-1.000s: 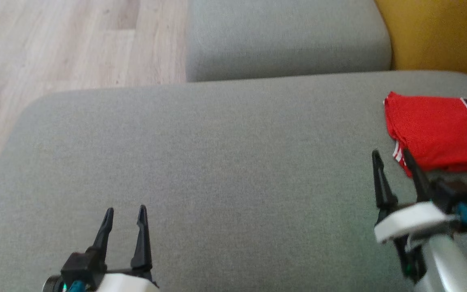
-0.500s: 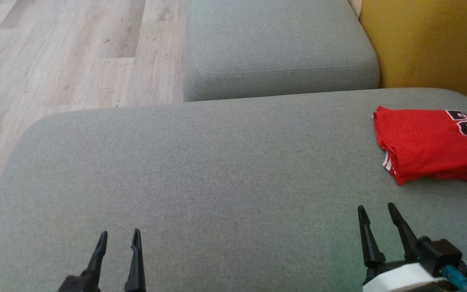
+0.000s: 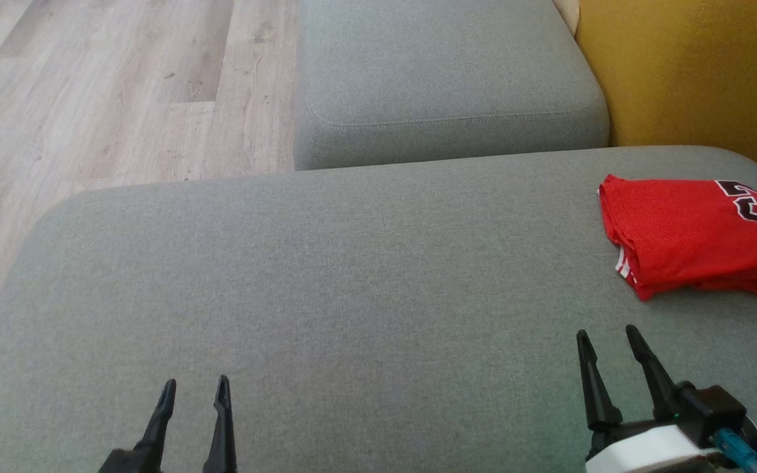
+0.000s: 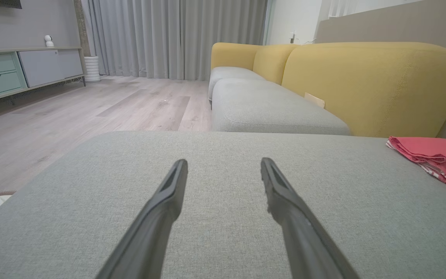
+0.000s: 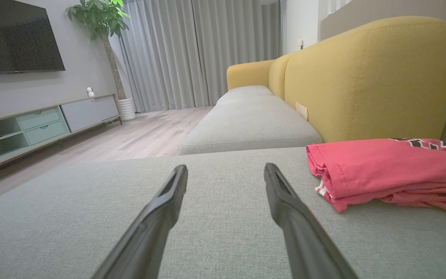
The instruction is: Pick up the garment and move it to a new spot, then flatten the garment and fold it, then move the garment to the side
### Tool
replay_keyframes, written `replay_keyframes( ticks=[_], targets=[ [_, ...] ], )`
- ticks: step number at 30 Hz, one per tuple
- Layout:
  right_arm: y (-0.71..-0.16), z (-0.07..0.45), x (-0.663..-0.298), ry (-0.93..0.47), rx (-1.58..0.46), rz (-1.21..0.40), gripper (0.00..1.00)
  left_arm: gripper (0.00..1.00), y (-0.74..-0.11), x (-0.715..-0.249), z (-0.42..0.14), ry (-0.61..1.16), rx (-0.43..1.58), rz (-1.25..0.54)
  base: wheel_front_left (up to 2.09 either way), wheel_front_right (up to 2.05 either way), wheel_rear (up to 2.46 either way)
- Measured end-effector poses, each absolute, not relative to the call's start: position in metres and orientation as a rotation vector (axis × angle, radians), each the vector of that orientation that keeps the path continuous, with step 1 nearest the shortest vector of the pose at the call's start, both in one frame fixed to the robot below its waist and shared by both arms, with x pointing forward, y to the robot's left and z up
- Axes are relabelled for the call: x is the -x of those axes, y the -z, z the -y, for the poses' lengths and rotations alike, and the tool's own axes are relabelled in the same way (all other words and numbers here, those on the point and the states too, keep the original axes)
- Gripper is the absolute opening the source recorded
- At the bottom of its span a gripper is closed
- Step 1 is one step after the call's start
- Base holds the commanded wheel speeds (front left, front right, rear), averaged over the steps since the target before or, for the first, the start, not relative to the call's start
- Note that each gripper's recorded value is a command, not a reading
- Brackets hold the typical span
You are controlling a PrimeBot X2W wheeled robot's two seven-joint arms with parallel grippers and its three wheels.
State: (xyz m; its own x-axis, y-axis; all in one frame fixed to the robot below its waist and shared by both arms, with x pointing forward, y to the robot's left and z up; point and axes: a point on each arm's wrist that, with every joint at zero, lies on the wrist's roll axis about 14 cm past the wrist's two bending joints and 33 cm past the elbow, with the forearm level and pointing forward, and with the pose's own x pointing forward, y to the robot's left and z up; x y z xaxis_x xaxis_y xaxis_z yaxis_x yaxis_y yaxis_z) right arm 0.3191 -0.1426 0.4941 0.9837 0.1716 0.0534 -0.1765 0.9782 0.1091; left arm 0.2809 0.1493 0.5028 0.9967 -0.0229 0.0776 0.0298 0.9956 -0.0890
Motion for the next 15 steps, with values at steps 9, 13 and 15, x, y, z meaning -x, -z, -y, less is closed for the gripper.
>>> replay_keyframes(
  ticks=[9,13,15],
  targets=[
    [-0.448,0.146,-0.298,-0.152,-0.142,-0.106,0.0,0.0,-0.46,-0.265,-0.151,0.012,0.109,-0.068,0.0,0.0,0.0],
    [-0.448,0.148,-0.3,-0.14,-0.175,-0.109,0.0,0.0,-0.459,-0.267,-0.152,0.003,0.146,-0.075,0.0,0.0,0.0],
    [-0.447,0.15,-0.3,-0.131,-0.198,-0.117,0.0,0.0,-0.458,-0.268,-0.152,0.003,0.171,-0.085,0.0,0.0,0.0]
  ],
)
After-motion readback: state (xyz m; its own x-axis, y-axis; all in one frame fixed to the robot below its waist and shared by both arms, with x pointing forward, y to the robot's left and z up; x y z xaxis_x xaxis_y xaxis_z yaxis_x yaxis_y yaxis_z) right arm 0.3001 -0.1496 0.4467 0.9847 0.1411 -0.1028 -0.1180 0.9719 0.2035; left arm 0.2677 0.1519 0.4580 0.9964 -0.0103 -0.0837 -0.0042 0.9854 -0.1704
